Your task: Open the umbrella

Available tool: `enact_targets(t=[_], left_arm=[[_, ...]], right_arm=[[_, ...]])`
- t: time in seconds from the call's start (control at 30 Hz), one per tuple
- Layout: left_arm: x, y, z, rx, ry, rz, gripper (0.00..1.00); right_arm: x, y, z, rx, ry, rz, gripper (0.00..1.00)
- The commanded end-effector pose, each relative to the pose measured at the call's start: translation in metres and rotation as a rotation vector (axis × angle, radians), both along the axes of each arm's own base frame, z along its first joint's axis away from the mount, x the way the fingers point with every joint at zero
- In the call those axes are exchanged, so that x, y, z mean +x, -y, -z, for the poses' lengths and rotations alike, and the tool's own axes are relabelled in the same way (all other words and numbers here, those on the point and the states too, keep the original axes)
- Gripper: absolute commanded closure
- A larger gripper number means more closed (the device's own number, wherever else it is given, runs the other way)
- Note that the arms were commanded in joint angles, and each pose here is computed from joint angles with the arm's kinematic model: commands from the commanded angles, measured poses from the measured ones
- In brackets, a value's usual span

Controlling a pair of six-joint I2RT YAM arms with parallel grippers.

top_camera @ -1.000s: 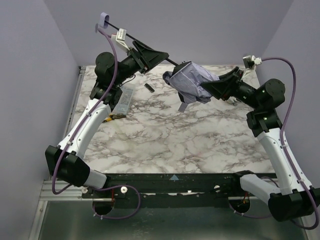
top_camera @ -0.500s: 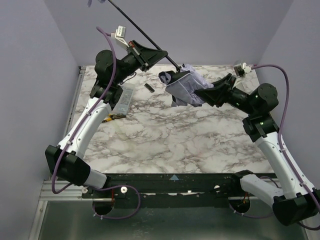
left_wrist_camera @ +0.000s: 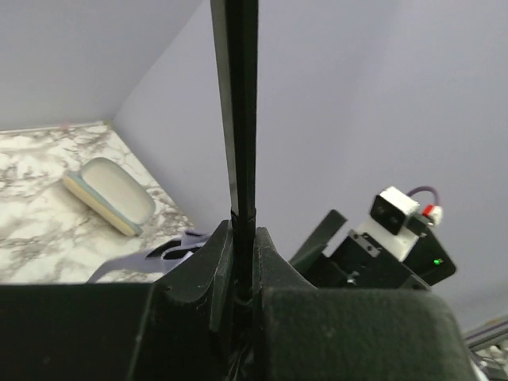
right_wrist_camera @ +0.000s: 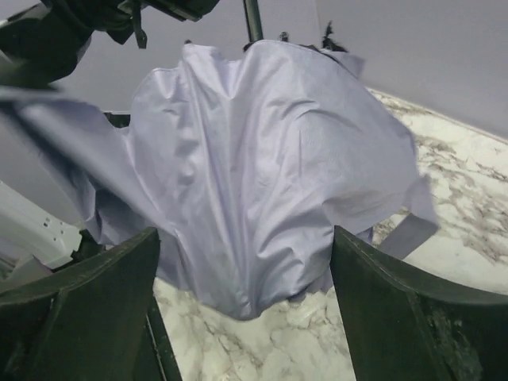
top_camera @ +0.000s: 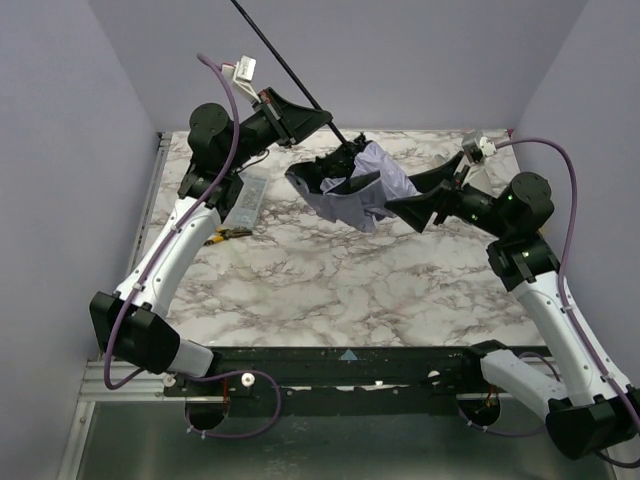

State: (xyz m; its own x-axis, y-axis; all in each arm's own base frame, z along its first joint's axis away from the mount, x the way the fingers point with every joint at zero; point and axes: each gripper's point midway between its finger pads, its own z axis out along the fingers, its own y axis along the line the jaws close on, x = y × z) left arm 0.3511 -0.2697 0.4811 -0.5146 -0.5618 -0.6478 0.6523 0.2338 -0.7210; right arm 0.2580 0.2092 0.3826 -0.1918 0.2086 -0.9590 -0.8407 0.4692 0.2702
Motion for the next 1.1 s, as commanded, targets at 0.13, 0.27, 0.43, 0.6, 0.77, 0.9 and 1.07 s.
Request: enact_targets(t=[0.13,0.27,0.43,0.6,0.77,0.9,1.07], left_arm=[[-0.010,-0.012,0.006,0.122,0.192,-0.030,1.00],[-0.010,-0.013,0.021,0.161,0.177,-0.029,1.00],[-0.010,-0.014,0.034,0.220,0.203,-0.039,1.00],[-0.015,-0.011,0.047,0.330,0.273,-0.020,1.00],[-0.029,0.003,0.065,0.505,0.417,0.056,1.00],[-0.036,0.017,0.076,0.651,0.529,0.128,1.00],[-0.049,0.026,0.085,0.712,0.621,0.203,1.00]], right_arm=[[-0.016,0.006,0.004,-0.089,0.006,-0.006,0.03],[-0.012,0.007,0.003,-0.107,0.003,0.010,0.02],[-0.004,0.010,-0.006,-0.100,-0.010,0.046,0.02],[0.006,0.008,-0.019,-0.072,-0.036,0.060,0.01],[0.010,0.006,-0.031,-0.060,-0.026,0.062,0.02],[0.004,0.002,-0.024,-0.086,-0.013,0.008,0.04],[0.003,-0.003,-0.026,-0.085,0.014,-0.033,0.08]])
